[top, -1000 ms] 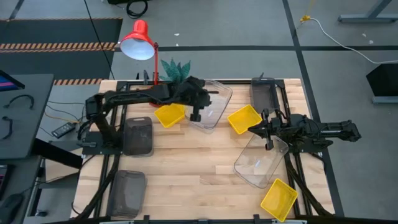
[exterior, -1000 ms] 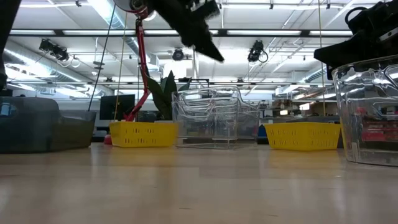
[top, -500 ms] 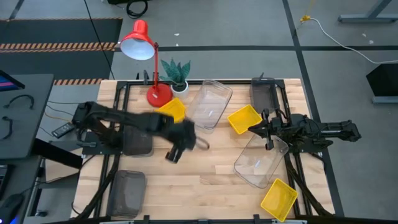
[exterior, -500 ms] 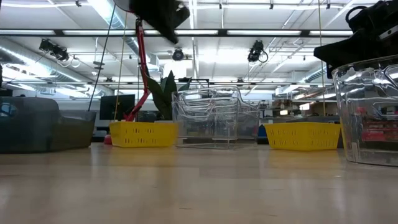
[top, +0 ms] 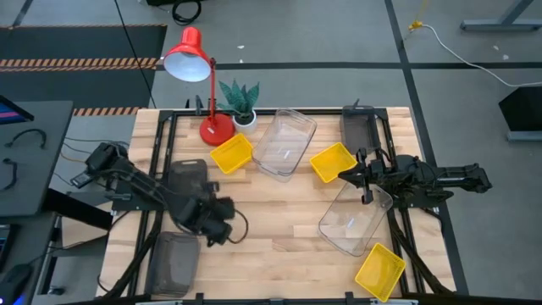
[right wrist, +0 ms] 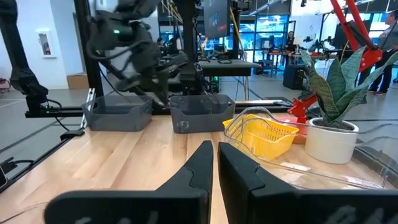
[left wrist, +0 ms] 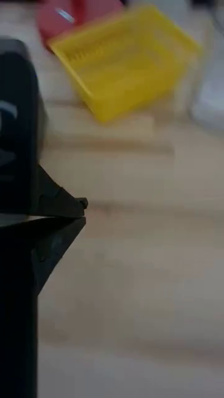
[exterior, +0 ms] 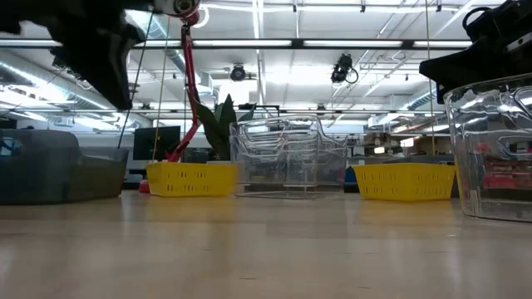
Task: Stack baskets by color
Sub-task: Move the top left yellow bin to the middle left of the table
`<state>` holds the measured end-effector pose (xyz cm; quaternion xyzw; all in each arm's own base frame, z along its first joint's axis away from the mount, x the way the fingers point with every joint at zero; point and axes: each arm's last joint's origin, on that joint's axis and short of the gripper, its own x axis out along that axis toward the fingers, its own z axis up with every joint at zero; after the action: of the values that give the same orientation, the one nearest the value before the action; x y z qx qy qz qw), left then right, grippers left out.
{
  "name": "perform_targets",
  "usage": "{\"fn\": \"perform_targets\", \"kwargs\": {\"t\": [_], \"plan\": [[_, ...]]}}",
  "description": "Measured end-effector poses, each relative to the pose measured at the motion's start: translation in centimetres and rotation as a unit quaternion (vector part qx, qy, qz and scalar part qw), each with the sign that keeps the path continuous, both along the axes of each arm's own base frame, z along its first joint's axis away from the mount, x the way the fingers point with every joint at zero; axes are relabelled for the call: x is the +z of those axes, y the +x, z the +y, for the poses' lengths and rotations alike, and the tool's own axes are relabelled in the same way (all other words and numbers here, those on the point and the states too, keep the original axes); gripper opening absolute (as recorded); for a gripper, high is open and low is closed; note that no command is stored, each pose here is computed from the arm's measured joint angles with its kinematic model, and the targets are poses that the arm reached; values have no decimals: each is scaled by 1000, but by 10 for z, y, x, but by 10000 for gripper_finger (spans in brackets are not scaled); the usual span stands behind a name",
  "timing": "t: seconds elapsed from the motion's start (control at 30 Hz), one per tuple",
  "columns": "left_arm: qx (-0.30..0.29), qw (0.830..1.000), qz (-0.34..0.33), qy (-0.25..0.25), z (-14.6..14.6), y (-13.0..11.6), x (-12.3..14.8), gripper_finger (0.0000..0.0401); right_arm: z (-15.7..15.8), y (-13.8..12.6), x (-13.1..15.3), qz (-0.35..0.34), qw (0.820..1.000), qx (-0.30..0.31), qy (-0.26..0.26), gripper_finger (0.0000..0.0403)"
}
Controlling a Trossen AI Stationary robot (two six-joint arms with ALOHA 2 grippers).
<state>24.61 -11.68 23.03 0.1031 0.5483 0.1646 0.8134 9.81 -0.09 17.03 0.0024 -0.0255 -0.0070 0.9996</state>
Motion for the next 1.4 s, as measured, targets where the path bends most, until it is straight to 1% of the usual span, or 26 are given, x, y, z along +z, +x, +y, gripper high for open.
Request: {"fn": "perform_targets", "kwargs": {"t": [0.07, 0.13, 0.23, 0.33, 0.4, 0.5, 0.57, 0.67, 0.7, 0.8, 0.9, 1.03, 1.07, 1.1, 1.2, 1.33, 1.4], "plan": [[26, 1000, -6, 3, 16, 0, -7, 48, 0, 0, 1, -4, 1000, 0, 0, 30], [34, 999, -2, 5, 35, 1, -17, 77, 0, 0, 1, -5, 1000, 0, 0, 30], [21, 1000, -2, -4, 64, 7, -29, 129, 0, 0, 1, -8, 1000, 0, 0, 30], [5, 999, 39, 15, 95, 6, -42, 181, 0, 0, 2, -8, 1000, 0, 0, 30], [2, 998, 63, 27, 111, 4, -47, 207, 0, 0, 2, -9, 1000, 0, 0, 30], [-8, 996, 81, 37, 129, 2, -53, 230, 0, 0, 2, -11, 1000, 0, 0, 30], [-39, 994, 92, 37, 136, 0, -59, 233, 0, 0, 2, -11, 1000, 0, 0, 30], [-109, 987, 110, 41, 144, -3, -73, 223, 0, 0, 2, -11, 1000, 0, 0, 30], [-123, 985, 113, 44, 147, -4, -77, 215, 0, 0, 2, -11, 1000, 0, 0, 30], [-128, 985, 109, 45, 151, -5, -81, 180, 0, 0, 2, -11, 1000, 0, 0, 30], [-130, 986, 102, 35, 150, -4, -79, 127, 0, 0, 2, -11, 1000, 0, 0, 30], [-142, 987, 76, 4, 144, 3, -73, 41, 0, 0, 2, -11, 1000, 0, 0, 30], [-141, 988, 69, 0, 142, 5, -70, 22, 0, 0, 2, -11, 1000, 0, 0, 30], [-134, 989, 60, -4, 139, 8, -67, 13, 0, 0, 2, -11, 1000, 0, 0, 30], [-102, 994, 39, -25, 130, 17, -50, 14, 0, 0, 2, -11, 1000, 0, 0, 30], [-59, 997, 3, -55, 113, 30, -17, 11, 0, 0, 2, -11, 1000, 0, 0, 30], [-46, 995, -22, -86, 103, 36, 1, 7, 0, 0, 2, -11, 1000, 0, 0, 30]]}}
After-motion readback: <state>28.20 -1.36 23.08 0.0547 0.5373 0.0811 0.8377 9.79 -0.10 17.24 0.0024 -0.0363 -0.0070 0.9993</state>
